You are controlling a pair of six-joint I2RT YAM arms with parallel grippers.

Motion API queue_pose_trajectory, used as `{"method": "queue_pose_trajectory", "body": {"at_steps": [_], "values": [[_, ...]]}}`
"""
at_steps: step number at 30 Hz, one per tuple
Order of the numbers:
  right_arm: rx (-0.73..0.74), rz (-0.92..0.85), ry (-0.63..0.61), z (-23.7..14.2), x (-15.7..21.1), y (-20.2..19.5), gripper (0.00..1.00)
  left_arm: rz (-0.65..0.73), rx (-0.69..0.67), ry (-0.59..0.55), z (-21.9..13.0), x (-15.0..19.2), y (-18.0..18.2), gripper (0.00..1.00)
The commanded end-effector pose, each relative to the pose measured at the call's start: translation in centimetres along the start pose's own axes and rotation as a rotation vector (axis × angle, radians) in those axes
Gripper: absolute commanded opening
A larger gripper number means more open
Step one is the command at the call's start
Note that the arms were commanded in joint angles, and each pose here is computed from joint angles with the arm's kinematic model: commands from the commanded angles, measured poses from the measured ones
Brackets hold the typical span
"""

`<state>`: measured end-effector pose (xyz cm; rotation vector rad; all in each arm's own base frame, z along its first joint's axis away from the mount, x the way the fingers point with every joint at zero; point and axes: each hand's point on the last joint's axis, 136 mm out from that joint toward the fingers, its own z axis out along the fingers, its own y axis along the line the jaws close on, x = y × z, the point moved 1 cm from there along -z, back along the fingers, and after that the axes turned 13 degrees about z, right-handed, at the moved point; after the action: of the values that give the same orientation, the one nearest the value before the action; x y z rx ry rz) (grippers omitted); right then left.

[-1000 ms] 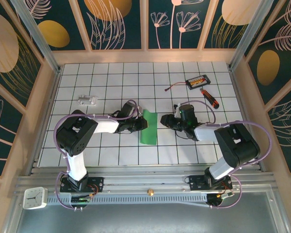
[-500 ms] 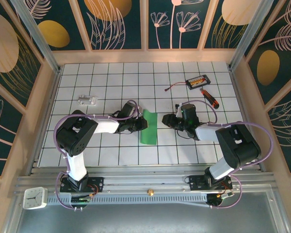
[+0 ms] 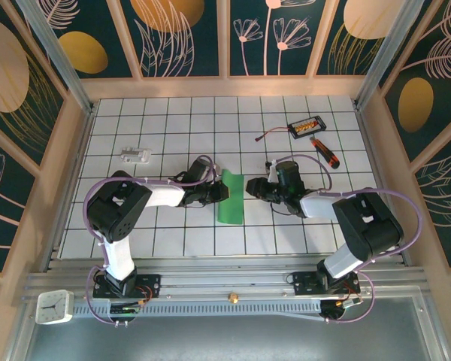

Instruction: Fold a paper plane with a square sheet of paper (pick it up from the middle)

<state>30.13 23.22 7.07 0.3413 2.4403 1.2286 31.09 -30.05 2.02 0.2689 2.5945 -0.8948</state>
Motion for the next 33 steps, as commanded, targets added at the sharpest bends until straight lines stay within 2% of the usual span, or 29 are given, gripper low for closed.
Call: {"method": "queue_pose_trajectory", "body": {"at_steps": [1, 22, 33], "values": [[-0.027, -0.024, 0.001, 0.4, -0.4, 0.9, 0.3, -0.042, -0.242, 0.08, 1.3, 3.6, 6.3, 0.16], [-0.064, -0.03, 0.084, 1.5, 1.7, 1.9, 0.28, -0.05, -0.258, 0.086, 1.2, 4.0, 6.7, 0.16], [-0.045, -0.021, 0.142, 3.3, 2.4, 1.6, 0.14, -0.045, -0.261, 0.086, 1.1, 4.0, 6.7, 0.16]]}}
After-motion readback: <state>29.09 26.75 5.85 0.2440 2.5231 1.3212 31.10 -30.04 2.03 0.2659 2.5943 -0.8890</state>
